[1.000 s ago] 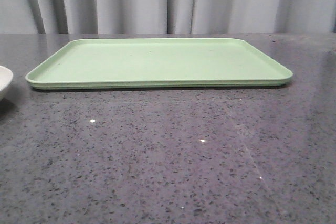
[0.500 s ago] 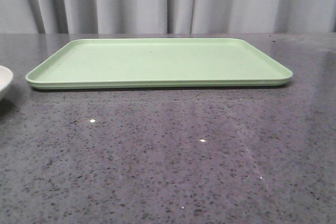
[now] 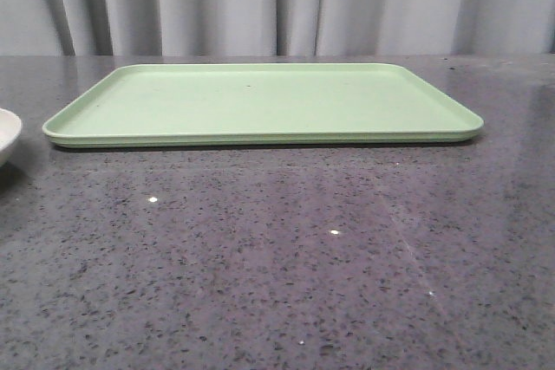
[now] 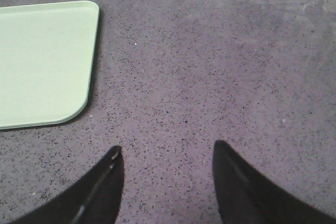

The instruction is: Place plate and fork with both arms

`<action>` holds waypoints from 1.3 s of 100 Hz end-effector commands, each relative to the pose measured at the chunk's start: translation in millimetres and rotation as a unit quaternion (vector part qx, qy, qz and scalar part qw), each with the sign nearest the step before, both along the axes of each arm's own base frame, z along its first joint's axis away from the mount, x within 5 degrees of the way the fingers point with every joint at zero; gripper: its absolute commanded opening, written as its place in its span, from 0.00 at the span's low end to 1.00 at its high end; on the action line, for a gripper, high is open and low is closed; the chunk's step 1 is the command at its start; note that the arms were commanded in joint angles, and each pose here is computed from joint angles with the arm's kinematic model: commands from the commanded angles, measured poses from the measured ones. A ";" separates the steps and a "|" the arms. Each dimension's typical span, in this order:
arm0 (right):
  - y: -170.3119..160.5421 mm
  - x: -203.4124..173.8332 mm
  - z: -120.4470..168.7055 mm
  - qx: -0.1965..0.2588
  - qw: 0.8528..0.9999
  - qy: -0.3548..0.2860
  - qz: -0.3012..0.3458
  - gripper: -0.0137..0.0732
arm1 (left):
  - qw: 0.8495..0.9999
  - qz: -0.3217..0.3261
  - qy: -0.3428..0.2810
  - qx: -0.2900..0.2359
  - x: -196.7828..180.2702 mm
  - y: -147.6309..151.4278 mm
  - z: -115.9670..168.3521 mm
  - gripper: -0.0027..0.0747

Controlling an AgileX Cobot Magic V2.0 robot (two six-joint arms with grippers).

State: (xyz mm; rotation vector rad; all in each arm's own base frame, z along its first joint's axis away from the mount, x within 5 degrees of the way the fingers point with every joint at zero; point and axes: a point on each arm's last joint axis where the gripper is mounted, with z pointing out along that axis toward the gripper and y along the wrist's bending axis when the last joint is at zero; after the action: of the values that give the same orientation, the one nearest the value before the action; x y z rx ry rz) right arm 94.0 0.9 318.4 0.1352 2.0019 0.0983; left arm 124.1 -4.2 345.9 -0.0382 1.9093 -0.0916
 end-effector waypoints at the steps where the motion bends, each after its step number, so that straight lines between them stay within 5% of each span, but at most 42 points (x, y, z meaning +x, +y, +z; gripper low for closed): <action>1: 0.0 4.5 17.6 -0.001 0.998 -0.056 0.000 0.67 | 0.999 0.006 -0.053 -0.008 1.9 0.6 18.8 0.63; 33: 0.6 4.4 17.3 0.006 0.998 -0.055 0.001 0.67 | 0.999 0.014 -0.029 0.023 0.0 4.3 17.6 0.63; 44: 0.6 4.2 16.8 0.006 0.999 -0.051 0.001 0.67 | 0.998 0.062 -0.010 -0.021 -4.9 11.6 26.0 0.63; 57: 0.6 4.2 16.8 0.006 0.999 -0.051 0.001 0.67 | 0.994 0.109 -0.006 0.001 -6.7 23.5 36.7 0.63; 91: 0.6 4.0 16.3 0.006 0.999 -0.049 0.001 0.67 | 0.970 0.152 0.188 0.008 25.6 42.1 10.7 0.63; 130: 0.6 4.0 16.2 0.006 0.999 -0.048 0.001 0.67 | 0.929 0.148 0.339 0.000 78.5 53.7 -21.9 0.63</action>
State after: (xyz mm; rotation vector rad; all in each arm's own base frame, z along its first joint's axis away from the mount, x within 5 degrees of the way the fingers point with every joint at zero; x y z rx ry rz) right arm 94.3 1.8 319.0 0.1425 1.9947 0.1176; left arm 191.2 46.6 317.0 -0.3898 2.5930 0.1442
